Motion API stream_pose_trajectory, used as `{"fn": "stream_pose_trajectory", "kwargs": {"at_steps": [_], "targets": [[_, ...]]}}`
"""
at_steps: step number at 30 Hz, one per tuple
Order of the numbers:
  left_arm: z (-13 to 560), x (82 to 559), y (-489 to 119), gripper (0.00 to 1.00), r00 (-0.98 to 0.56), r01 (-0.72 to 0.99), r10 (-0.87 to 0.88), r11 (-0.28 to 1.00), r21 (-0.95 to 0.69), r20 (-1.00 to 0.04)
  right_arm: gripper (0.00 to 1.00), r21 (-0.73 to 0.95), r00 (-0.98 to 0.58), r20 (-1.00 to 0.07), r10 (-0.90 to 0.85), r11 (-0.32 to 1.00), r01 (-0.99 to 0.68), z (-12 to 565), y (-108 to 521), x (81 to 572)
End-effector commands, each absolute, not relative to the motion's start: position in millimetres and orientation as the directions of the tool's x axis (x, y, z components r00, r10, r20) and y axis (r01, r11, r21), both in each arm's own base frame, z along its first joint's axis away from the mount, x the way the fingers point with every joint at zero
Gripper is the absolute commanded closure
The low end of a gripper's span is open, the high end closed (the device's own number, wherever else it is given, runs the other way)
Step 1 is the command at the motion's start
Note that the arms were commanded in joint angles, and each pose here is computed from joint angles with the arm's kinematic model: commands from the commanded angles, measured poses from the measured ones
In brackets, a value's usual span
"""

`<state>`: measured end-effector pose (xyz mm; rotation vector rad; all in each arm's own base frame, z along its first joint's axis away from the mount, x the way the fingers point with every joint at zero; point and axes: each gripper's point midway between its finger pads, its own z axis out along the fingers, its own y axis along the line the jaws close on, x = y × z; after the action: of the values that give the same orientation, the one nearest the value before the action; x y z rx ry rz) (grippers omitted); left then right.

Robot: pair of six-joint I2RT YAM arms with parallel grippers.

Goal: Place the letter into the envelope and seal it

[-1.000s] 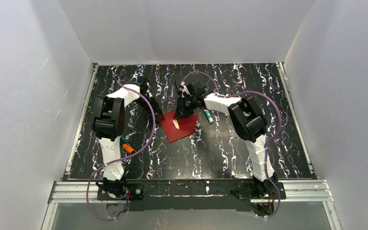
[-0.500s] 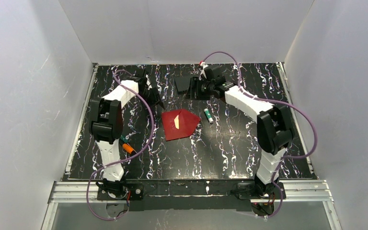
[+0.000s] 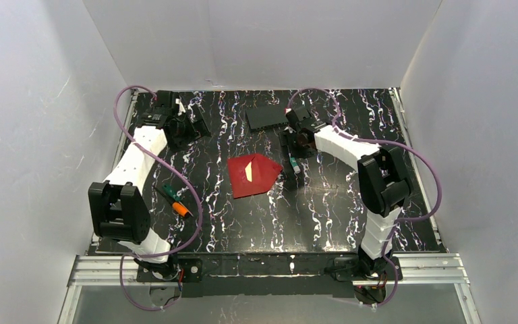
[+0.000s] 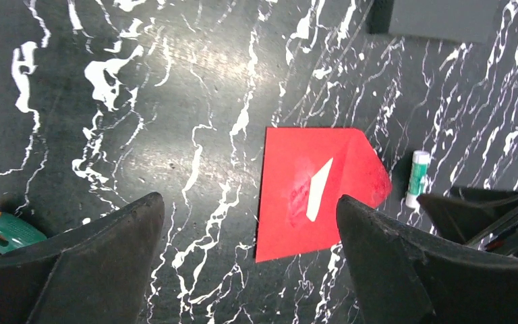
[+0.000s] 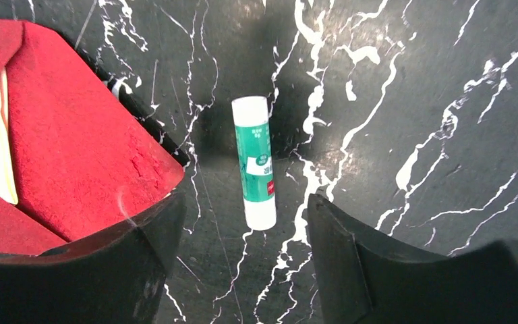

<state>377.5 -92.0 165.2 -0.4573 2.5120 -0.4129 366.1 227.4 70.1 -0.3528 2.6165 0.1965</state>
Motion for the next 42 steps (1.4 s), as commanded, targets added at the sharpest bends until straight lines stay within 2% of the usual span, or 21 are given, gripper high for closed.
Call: {"fn": "stream_pose_trajectory", "kwargs": {"at_steps": [1, 6, 10, 17, 22, 26, 28, 34, 38, 42], "targets": [[170, 375, -71, 0.02, -0.761, -0.263, -0.403, 0.908, -0.327, -0.508, 0.29, 0.09, -0.856, -0.448, -0.259, 0.939, -0.331, 56, 231, 360], [178, 377, -57, 0.02, -0.733, -0.285, -0.42, 0.904, -0.318, -0.535, 0.4, 0.099, -0.879, -0.4, -0.258, 0.942, -0.322, 38, 228, 357], [183, 380, -51, 0.02, -0.721, -0.296, -0.442, 0.893, -0.34, -0.534, 0.43, 0.099, -0.887, -0.392, -0.246, 0.947, -0.306, 31, 224, 358], [195, 387, -73, 0.02, -0.732, -0.181, -0.426, 0.874, -0.452, -0.532, 0.54, 0.089, -0.891, -0.375, -0.256, 0.947, -0.309, 18, 222, 360], [199, 388, -78, 0.02, -0.723, -0.163, -0.435, 0.862, -0.48, -0.537, 0.57, 0.051, -0.883, -0.388, -0.265, 0.95, -0.308, 13, 216, 366], [204, 388, -83, 0.02, -0.719, -0.13, -0.433, 0.852, -0.506, -0.544, 0.75, 0.055, -0.874, -0.41, -0.26, 0.95, -0.308, 17, 220, 372], [209, 388, -89, 0.02, -0.716, -0.091, -0.427, 0.842, -0.532, -0.553, 0.8, 0.1, -0.861, -0.456, -0.224, 0.949, -0.3, 32, 229, 378], [234, 382, -117, 0.02, -0.72, 0.058, -0.412, 0.766, -0.64, -0.558, 0.81, 0.4, -0.745, -0.667, -0.001, 0.843, -0.359, 136, 279, 395], [271, 377, -144, 0.02, -0.721, 0.217, -0.397, 0.648, -0.73, -0.568, 0.81, 0.553, -0.633, -0.761, 0.143, 0.652, -0.518, 216, 311, 385], [306, 371, -162, 0.02, -0.712, 0.34, -0.394, 0.532, -0.776, -0.582, 0.79, 0.617, -0.567, -0.785, 0.248, 0.388, -0.685, 286, 335, 357]]}}
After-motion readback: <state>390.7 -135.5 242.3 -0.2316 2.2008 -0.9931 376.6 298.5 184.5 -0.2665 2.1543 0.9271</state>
